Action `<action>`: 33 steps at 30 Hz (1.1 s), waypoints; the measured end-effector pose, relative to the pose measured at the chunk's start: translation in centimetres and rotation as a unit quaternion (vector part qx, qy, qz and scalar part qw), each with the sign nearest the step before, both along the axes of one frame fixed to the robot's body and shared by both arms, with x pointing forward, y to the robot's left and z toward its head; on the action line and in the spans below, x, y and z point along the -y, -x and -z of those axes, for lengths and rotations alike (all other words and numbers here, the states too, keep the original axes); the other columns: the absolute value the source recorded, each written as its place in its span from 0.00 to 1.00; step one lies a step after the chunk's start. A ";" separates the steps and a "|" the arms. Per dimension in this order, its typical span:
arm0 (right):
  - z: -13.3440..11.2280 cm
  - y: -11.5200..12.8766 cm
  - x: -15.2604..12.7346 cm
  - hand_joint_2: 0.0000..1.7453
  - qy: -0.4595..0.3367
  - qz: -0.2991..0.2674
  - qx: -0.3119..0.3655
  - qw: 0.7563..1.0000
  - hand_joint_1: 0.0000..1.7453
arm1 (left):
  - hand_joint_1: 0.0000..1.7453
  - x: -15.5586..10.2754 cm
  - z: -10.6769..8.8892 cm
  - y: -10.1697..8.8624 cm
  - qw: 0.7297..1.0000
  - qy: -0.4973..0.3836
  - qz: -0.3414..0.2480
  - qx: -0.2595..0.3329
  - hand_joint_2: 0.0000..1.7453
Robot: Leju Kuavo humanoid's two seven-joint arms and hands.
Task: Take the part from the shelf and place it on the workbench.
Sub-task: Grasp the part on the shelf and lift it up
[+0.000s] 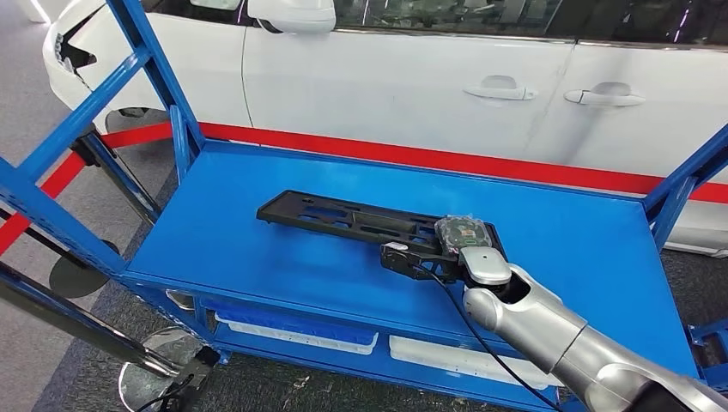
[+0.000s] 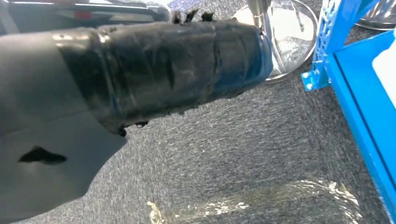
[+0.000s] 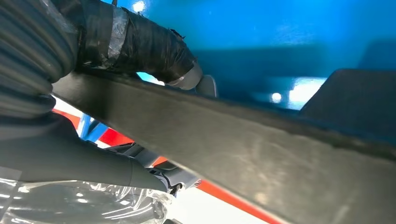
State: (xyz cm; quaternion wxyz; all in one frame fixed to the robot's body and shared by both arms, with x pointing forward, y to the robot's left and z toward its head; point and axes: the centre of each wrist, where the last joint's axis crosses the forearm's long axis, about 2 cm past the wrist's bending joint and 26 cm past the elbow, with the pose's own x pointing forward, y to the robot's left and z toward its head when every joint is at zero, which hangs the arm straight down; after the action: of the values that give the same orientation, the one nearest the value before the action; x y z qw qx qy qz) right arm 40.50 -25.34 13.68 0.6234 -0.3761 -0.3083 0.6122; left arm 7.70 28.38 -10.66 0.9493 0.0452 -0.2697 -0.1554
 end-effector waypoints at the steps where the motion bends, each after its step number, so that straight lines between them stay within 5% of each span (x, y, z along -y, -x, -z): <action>1: 0.0 0.0 0.1 1.00 0.001 0.001 -0.001 1.000 1.00 | 0.00 0.0 0.0 0.0 1.000 0.000 0.000 0.000 0.00; 5: -0.2 -0.2 0.7 1.00 0.002 0.009 0.002 1.000 1.00 | 0.00 0.0 0.0 -0.1 1.000 0.008 0.000 0.002 1.00; 10: -0.2 -0.3 1.2 1.00 0.004 0.015 0.019 1.000 1.00 | 0.00 0.1 0.0 -0.1 1.000 0.020 0.000 0.010 1.00; 11: -0.1 -0.3 1.3 1.00 0.005 0.015 0.023 1.000 0.93 | 0.00 0.1 0.0 -0.1 1.000 0.020 0.000 0.011 0.75; 14: 0.0 -0.2 1.3 1.00 0.006 0.015 0.037 0.999 0.25 | 0.00 0.0 0.0 -0.1 1.000 0.021 -0.001 0.014 0.00; 15: 0.0 -0.2 1.3 1.00 0.005 0.015 0.040 0.999 0.07 | 0.00 0.0 0.0 -0.1 1.000 0.021 -0.001 0.014 0.00; 16: 0.0 -0.1 1.2 1.00 0.003 0.015 0.044 0.999 0.00 | 0.00 0.0 0.0 -0.2 1.000 0.021 -0.001 0.014 0.00; 18: 0.0 -0.1 1.1 1.00 -0.001 0.014 0.055 0.998 0.00 | 0.00 0.0 0.0 -0.3 1.000 0.019 0.000 0.016 0.00; 22: -1.7 -0.2 -1.0 0.00 -0.022 -0.018 0.149 0.988 0.00 | 0.00 0.0 -0.1 -0.2 1.000 -0.006 -0.009 0.017 0.00; 26: -7.0 -0.3 -5.1 0.00 -0.064 -0.084 0.310 0.945 0.00 | 0.00 -0.1 0.0 0.0 0.999 -0.041 -0.029 0.020 0.00; 30: -9.6 1.1 -7.3 1.00 -0.127 -0.113 0.379 0.910 0.00 | 0.00 -0.2 0.0 0.3 0.997 -0.058 -0.048 0.009 0.00; 33: -11.7 2.1 -8.2 1.00 -0.201 -0.115 0.417 0.879 0.00 | 0.00 -0.3 0.0 0.6 0.996 -0.066 -0.067 -0.003 0.00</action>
State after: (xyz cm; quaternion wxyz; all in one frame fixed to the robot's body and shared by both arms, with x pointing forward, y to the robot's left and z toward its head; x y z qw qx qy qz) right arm 38.41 -17.17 25.42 0.4243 -0.4248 -0.6978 0.3907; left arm 7.09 28.66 -10.70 0.9534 0.1254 -0.2518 -0.1089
